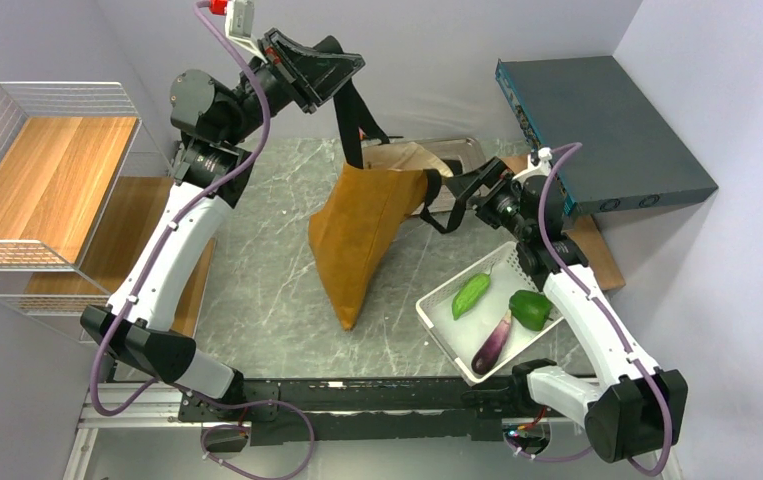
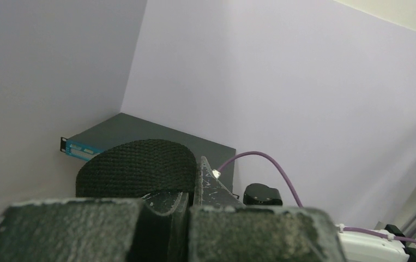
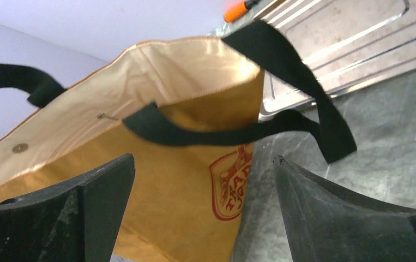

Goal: Place the food into the grocery bag and tie it
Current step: Tie the grocery bag at the center of the board.

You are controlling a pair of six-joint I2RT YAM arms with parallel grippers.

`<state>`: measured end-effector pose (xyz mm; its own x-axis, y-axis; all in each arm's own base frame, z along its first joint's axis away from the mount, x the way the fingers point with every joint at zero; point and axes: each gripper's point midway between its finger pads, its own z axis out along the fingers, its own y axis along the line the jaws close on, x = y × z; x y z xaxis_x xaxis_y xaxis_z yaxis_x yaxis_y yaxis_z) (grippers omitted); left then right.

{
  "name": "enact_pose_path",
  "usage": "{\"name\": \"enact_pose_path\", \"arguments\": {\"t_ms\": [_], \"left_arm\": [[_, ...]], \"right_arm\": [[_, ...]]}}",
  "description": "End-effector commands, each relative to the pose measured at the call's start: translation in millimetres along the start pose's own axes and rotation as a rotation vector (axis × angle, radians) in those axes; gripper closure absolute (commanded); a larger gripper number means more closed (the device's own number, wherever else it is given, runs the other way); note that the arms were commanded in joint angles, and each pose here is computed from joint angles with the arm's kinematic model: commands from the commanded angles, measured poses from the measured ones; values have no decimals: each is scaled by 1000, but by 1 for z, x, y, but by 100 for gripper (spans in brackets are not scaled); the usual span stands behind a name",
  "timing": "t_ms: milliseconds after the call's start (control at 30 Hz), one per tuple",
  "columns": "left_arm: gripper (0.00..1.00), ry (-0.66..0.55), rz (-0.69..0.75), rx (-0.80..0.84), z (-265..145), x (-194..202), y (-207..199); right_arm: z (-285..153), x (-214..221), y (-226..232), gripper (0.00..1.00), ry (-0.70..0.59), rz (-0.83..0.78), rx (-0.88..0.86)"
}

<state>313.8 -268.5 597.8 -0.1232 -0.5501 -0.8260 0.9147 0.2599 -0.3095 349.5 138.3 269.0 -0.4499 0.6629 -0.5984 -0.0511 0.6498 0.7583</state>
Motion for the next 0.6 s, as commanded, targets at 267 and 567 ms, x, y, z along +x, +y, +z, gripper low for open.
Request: {"name": "enact_pose_path", "arguments": {"t_ms": [267, 567], "left_arm": [[100, -255, 196, 54, -8, -93, -54], [100, -285, 175, 52, -3, -103, -51]], "right_arm": [[19, 1, -23, 10, -45, -60, 22], [92, 25, -63, 10, 27, -25, 58]]}}
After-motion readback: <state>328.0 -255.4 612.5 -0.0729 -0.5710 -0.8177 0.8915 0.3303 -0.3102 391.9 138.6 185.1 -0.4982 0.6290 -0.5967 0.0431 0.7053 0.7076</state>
